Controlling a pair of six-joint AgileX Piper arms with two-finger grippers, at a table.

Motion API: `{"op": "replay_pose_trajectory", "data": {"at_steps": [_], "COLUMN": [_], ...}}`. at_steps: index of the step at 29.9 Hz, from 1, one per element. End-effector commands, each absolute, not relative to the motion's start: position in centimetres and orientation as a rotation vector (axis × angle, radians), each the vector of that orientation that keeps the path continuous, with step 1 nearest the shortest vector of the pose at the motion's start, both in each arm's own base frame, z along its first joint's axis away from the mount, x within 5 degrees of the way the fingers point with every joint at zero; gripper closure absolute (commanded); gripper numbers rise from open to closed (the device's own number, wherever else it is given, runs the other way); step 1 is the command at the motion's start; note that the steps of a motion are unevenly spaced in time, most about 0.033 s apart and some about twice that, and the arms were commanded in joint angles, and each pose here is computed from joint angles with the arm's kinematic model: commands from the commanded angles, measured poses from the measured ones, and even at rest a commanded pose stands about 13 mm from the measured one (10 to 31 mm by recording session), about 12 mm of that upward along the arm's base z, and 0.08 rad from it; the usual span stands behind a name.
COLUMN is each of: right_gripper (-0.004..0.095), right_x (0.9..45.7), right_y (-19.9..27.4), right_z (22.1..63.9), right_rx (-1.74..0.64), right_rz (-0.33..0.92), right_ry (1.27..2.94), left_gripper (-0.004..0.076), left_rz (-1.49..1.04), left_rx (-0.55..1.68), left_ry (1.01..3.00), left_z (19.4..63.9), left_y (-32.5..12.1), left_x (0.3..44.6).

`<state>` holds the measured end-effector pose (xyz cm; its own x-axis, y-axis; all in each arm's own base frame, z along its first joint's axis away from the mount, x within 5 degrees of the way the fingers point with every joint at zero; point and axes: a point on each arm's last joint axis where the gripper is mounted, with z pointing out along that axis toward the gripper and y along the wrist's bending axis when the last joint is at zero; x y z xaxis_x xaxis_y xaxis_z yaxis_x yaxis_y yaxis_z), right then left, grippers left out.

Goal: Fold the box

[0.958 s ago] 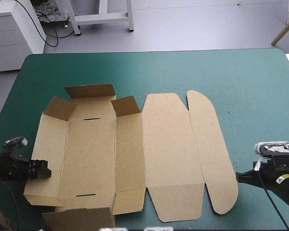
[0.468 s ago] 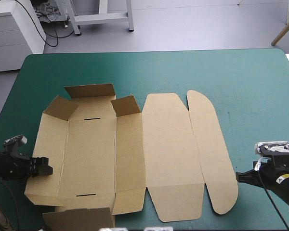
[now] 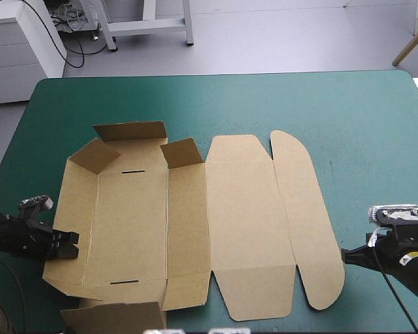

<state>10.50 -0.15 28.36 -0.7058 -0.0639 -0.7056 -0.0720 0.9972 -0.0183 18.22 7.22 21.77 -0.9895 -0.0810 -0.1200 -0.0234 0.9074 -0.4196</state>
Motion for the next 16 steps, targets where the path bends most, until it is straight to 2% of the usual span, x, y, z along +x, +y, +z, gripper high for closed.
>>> {"op": "replay_pose_trajectory", "data": {"at_steps": [1, 16], "right_gripper": [0.0900, 0.0900], "right_x": [10.95, 10.92], "right_y": [-0.29, -0.29], "right_z": [29.58, 29.55], "right_rx": [-0.088, -0.088], "right_rz": [-0.009, -0.008], "right_ry": [2.274, 2.278], "left_gripper": [0.0732, 0.0734], "left_rz": [-0.764, -0.732], "left_rx": [-0.071, -0.041], "left_ry": [2.932, 2.910], "left_z": [22.90, 23.64], "left_y": [6.36, 6.44], "left_x": [17.94, 18.50]}}
